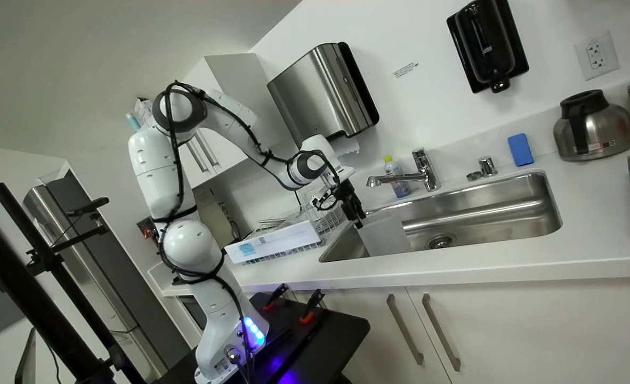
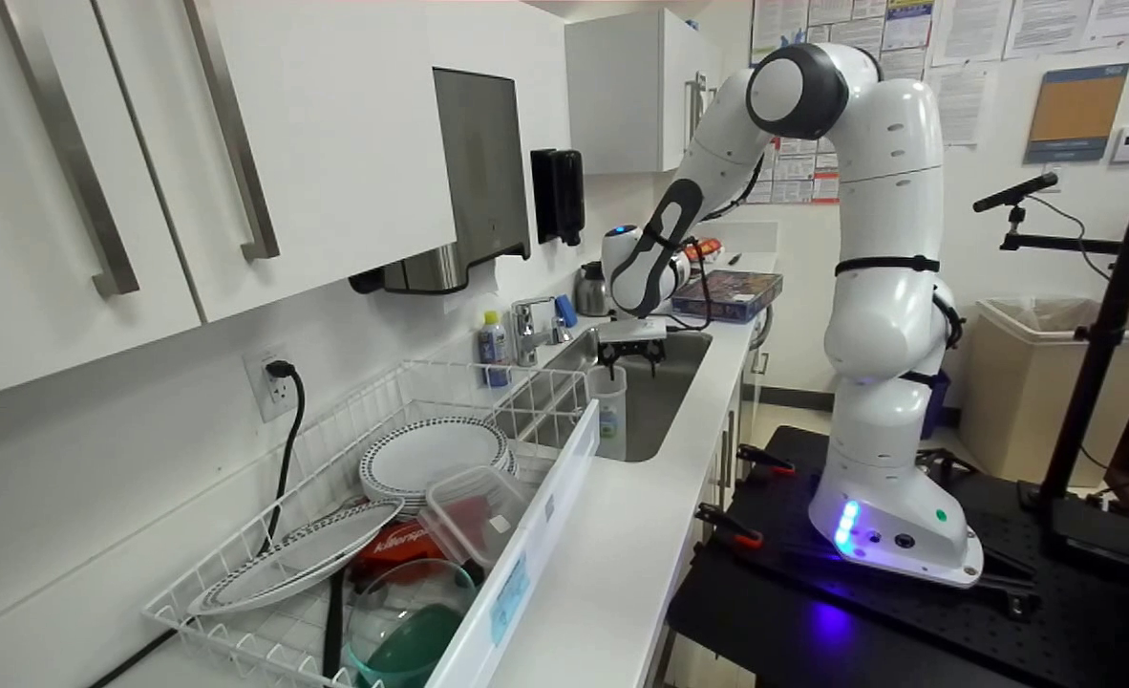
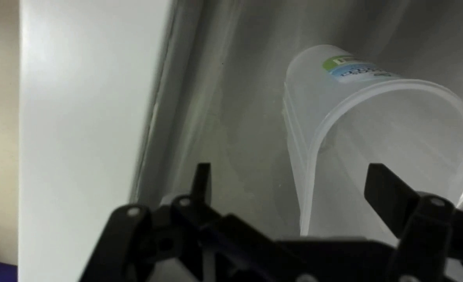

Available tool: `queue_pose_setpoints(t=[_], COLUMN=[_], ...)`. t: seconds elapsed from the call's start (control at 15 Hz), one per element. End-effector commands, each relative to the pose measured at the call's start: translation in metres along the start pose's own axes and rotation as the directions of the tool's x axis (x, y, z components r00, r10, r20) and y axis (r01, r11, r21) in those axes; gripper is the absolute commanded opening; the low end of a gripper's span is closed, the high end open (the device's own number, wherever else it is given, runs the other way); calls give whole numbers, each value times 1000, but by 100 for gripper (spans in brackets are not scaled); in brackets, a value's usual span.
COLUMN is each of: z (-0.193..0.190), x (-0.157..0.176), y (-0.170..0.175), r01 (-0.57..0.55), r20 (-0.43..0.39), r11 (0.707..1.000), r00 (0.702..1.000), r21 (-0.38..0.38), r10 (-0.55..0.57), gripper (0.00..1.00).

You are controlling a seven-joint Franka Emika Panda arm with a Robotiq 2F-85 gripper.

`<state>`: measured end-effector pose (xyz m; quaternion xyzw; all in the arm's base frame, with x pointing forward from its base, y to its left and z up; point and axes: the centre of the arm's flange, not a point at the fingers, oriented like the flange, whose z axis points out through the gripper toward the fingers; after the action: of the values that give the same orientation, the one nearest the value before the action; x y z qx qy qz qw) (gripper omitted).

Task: Move the jar from the sink to the dish rack

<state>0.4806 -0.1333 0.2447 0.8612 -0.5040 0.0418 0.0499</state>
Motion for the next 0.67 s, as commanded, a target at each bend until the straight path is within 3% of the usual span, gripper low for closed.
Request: queue_pose_setpoints(t=[0.0,0.6], z=[7,26], x=[17,25], y=[-21,-34], r01=[-5,-16], r20=[33,57], r11=[1000,999], r00=[999,998], r21=[-29,-29], r10=[6,18], gripper=[100,100])
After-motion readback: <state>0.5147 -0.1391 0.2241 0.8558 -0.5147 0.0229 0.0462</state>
